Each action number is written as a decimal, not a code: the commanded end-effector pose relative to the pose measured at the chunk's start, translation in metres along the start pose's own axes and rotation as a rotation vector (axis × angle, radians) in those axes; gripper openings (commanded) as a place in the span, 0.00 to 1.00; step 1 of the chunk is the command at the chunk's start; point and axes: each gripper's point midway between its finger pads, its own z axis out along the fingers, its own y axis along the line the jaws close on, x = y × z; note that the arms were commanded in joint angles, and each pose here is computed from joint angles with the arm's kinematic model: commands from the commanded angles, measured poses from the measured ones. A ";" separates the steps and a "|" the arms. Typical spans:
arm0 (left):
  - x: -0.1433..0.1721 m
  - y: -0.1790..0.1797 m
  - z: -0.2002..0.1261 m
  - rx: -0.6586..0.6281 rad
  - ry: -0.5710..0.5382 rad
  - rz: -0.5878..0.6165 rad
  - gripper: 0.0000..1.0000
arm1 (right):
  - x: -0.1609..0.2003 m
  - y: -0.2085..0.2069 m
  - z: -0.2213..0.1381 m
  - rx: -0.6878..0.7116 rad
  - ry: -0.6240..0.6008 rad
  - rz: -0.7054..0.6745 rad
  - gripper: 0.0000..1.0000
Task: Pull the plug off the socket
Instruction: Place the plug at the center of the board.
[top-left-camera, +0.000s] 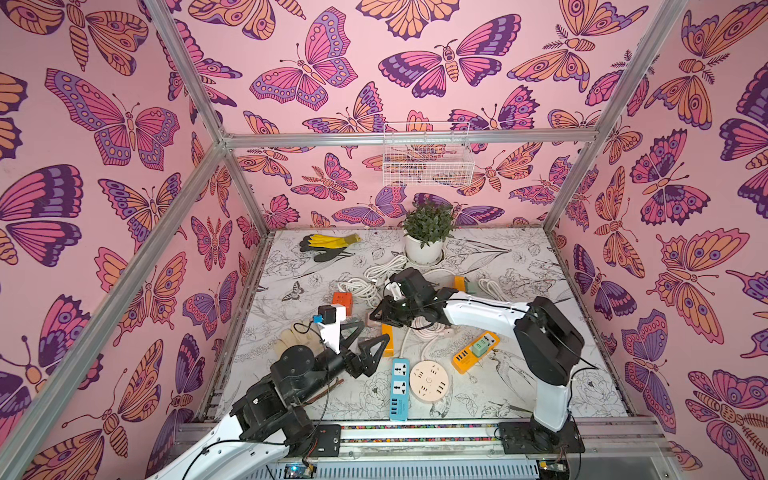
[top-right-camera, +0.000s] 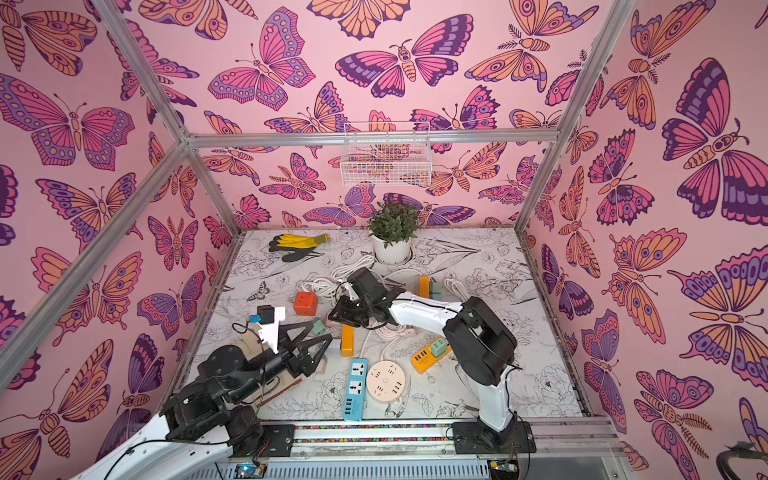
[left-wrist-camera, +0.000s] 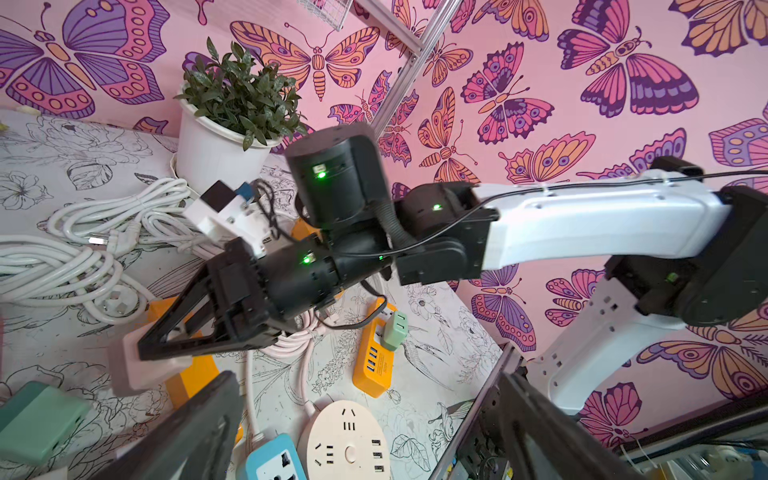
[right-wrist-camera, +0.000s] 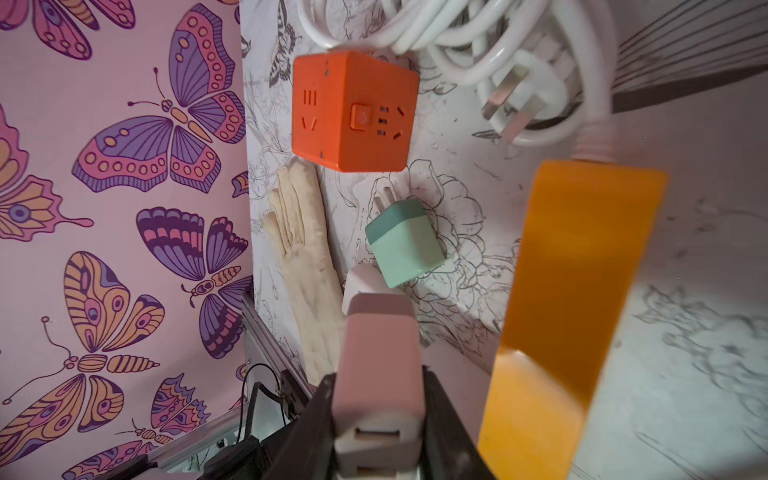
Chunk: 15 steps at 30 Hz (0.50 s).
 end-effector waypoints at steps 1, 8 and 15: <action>0.008 0.010 -0.006 -0.033 0.009 -0.012 1.00 | -0.003 0.011 0.013 -0.010 0.016 -0.006 0.25; 0.007 0.009 -0.011 -0.025 0.006 -0.016 0.99 | 0.001 0.026 0.039 -0.011 0.061 -0.031 0.25; 0.005 0.009 -0.018 -0.017 -0.015 -0.029 0.99 | 0.006 0.039 0.074 -0.032 0.114 -0.022 0.28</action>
